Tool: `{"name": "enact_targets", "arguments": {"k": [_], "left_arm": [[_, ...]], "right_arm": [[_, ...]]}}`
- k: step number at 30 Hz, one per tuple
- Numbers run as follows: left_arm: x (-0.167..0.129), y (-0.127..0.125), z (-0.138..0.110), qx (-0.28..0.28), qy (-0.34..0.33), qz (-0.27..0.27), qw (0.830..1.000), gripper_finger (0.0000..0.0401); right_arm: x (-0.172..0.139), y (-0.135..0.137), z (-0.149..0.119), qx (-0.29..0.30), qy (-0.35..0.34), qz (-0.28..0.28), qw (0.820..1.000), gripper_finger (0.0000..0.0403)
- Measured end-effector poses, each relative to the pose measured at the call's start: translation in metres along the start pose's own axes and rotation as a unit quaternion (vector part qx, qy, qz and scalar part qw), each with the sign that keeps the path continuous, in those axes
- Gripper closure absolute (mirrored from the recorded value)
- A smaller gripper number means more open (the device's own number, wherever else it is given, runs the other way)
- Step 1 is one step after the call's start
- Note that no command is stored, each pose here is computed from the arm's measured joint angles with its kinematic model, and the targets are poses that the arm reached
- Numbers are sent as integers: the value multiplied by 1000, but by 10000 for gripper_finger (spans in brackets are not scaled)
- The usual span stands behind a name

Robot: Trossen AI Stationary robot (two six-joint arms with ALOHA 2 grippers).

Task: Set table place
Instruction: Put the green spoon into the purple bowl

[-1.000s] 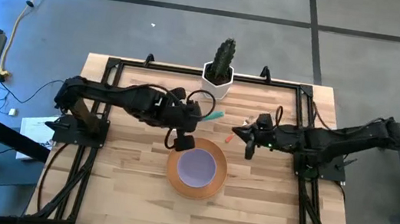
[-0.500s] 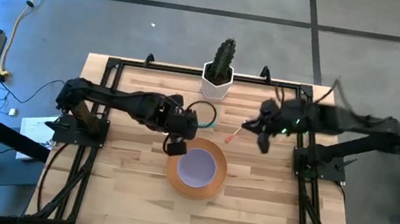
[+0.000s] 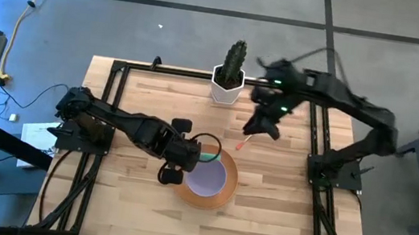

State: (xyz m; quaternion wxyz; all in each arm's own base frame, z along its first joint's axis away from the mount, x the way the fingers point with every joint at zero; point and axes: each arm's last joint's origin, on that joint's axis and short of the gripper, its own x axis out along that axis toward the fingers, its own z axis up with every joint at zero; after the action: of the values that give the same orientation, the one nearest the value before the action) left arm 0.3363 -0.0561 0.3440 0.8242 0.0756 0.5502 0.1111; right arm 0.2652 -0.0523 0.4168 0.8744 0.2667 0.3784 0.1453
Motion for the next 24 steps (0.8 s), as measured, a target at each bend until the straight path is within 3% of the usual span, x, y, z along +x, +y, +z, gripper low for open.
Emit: {"name": "enact_targets", "arguments": {"k": [5,10,17,24], "left_arm": [[-2,-5,-1,6,-3,-3,1000,384],[-2,-6,-1,8,-5,1,1000,384],[-2,-6,-1,11,-5,2,1000,384],[-2,-5,1,27,-14,1,1000,384]], "right_arm": [[37,-48,18,41,46,107,992,295],[76,-91,29,87,74,212,971,295],[110,-133,27,124,95,226,962,295],[129,-132,28,109,100,266,953,295]]}}
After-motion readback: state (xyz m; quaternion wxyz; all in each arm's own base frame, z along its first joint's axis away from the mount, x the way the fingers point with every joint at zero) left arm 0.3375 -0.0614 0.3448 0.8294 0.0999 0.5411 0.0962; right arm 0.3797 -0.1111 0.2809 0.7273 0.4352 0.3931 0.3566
